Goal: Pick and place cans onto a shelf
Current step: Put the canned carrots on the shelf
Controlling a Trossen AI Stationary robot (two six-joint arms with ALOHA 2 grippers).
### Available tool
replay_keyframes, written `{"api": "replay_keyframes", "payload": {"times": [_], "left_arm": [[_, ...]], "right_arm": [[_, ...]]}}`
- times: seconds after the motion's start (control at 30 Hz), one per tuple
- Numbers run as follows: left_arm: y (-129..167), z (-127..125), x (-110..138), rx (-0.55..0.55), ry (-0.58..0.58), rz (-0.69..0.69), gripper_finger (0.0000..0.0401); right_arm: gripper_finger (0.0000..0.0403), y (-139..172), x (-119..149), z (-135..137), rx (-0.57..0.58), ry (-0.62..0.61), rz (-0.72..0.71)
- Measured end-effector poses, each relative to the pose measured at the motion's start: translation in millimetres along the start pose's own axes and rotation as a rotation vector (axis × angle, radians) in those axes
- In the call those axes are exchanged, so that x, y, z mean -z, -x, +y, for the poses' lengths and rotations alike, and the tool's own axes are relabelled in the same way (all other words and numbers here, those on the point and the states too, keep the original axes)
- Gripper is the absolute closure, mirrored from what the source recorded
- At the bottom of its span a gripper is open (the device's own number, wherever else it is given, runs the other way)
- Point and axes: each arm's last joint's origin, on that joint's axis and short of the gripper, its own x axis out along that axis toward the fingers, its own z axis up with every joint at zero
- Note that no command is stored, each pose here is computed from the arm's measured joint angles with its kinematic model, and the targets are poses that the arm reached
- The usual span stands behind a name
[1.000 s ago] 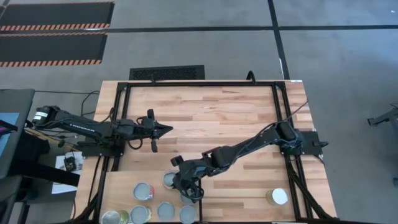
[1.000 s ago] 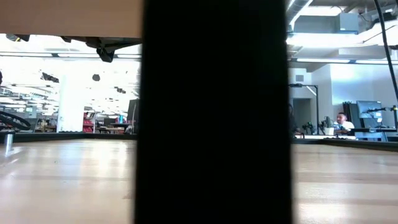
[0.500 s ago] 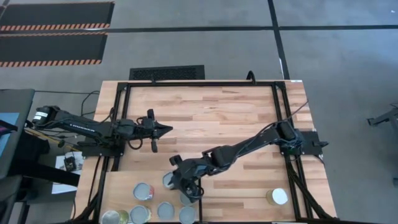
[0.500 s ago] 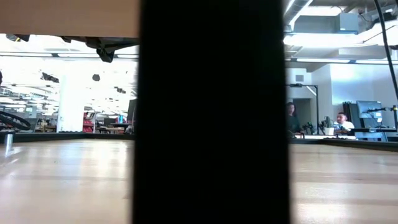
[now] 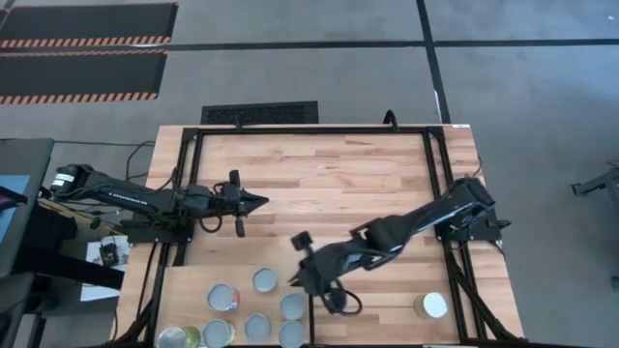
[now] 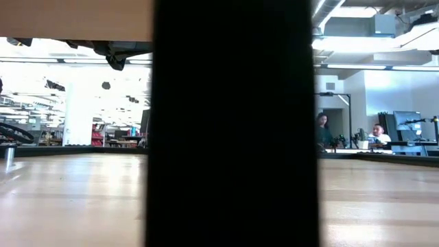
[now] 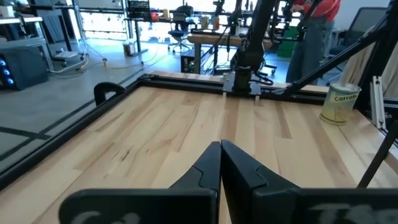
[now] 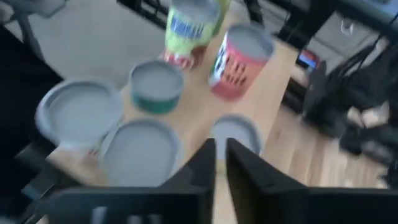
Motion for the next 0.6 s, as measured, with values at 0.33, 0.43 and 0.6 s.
{"api": "replay_keyframes", "payload": {"times": [0.33, 0.43, 0.6], "left_arm": [[0, -1, 1, 0.011, 0.009, 0.007, 0.0401], [0, -2, 1, 0.017, -0.003, 0.01, 0.0401], [1, -2, 1, 0.019, -0.005, 0.012, 0.0401]], "right_arm": [[0.0394, 6, 97, 60, -0.014, -0.265, 0.167], [0.0396, 17, 120, 81, -0.036, -0.411, 0.203], [0.0394, 44, 144, 120, -0.068, -0.61, 0.341]]}}
